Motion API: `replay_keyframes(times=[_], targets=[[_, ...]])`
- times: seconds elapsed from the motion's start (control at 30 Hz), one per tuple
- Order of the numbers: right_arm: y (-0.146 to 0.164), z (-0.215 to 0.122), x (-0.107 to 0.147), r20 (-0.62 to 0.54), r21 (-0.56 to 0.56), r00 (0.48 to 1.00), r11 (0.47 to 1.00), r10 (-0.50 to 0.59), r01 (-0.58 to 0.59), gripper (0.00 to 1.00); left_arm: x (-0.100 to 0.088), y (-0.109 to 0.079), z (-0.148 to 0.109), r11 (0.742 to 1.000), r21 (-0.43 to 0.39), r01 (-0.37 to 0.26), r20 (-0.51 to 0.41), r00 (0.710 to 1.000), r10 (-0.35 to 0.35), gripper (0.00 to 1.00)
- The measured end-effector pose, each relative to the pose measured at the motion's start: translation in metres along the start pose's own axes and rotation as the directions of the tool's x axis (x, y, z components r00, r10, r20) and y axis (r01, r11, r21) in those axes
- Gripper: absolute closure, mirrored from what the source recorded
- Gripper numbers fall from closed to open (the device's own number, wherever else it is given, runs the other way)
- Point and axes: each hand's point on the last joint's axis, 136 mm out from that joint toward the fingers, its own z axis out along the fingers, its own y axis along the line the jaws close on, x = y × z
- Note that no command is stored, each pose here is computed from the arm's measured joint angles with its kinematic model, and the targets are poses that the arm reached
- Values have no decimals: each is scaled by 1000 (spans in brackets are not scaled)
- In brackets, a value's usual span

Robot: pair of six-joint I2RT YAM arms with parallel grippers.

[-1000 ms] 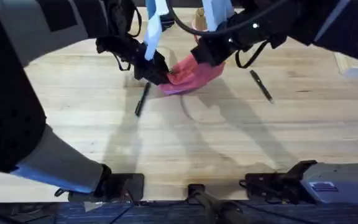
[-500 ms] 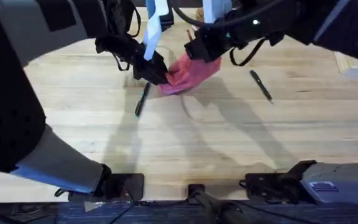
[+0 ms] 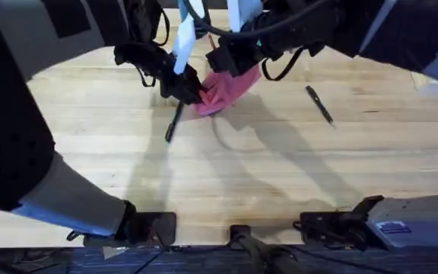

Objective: Unzip the bag, pick up the pens from the table one at a time and place them inside, then zip the bag closed.

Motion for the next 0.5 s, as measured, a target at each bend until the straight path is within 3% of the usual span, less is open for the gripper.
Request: replay_keyframes(times=[0.43, 0.47, 0.5], targets=[[-2, -1, 3, -12, -12, 1000, 1000, 16, -16, 956, 0, 0, 0, 1000, 0, 0, 2, 1000, 0, 959], [-2, -1, 7, -30, -31, 999, 999, 34, -35, 645, -2, 1, 0, 1000, -2, -6, 10, 1000, 6, 959], [-2, -1, 9, -38, -35, 999, 999, 38, -39, 515, -4, 1, 1, 1000, -1, -11, 14, 1000, 11, 959]])
